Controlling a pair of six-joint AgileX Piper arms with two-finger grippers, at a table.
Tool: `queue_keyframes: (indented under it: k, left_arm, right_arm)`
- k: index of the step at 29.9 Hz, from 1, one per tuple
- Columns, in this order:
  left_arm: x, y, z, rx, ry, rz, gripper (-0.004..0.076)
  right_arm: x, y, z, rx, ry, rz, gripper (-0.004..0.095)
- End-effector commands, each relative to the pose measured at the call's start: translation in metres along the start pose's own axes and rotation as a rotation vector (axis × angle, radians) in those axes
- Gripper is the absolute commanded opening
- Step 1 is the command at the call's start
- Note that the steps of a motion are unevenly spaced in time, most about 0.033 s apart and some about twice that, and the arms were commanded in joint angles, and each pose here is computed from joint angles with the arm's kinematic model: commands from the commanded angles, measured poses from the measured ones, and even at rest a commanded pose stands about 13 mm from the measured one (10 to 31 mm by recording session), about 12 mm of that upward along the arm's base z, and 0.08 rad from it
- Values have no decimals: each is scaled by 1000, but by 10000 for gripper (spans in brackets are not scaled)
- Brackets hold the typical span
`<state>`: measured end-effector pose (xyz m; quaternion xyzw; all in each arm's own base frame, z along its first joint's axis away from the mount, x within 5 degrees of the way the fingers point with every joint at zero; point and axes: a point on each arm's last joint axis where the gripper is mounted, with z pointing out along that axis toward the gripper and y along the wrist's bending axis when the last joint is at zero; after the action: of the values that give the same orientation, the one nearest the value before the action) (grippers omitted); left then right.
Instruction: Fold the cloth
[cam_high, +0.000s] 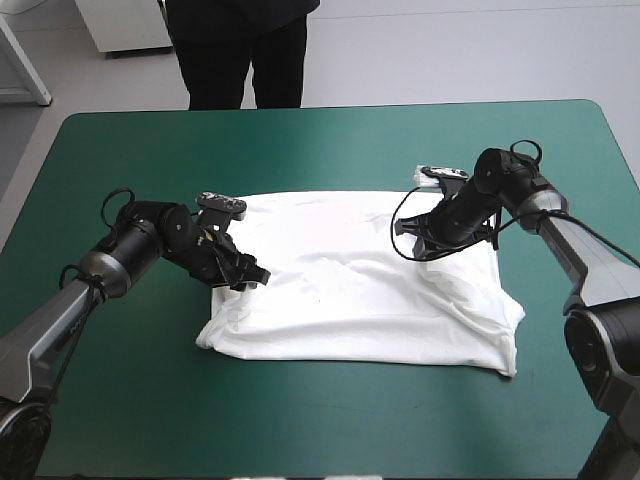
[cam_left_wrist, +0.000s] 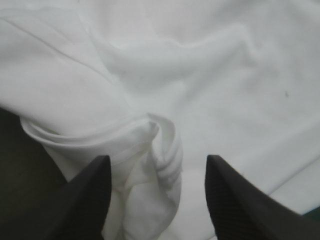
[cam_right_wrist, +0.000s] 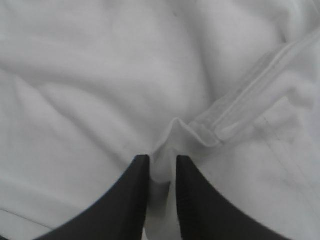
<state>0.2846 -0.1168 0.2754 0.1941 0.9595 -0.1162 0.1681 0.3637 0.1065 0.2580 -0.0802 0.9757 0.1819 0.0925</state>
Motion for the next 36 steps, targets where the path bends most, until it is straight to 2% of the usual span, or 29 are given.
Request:
queue_keyframes:
  k: [1,3,7,12,16,19,23,31,36]
  left_arm:
    - [-8,-5,-21,14,-98,-2,407]
    - [-8,-5,-21,14,-98,-2,407]
    - [-7,-5,-21,15,-90,-2,407]
    - [-1,-6,-22,20,-34,-5,407]
    - [2,-8,-36,15,-67,-13,407]
    - [11,-8,-55,-28,-81,23,407]
    - [32,-2,-70,-131,2,29,407]
    - [64,-9,-79,-124,67,-13,406]
    - [75,-25,-61,-93,66,10,370]
  right_arm:
    - [-1,11,-25,-39,-63,-10,458]
    - [0,11,-25,-44,-49,-9,492]
    - [6,13,-33,-36,-27,-25,491]
    - [15,15,-66,58,-110,-67,491]
    - [32,19,-94,105,-148,-88,490]
    - [47,20,-107,132,-169,-95,476]
    - [67,21,-124,162,-201,-97,467]
    - [104,26,-155,185,-259,-87,457]
    - [119,27,-175,228,-331,-81,415]
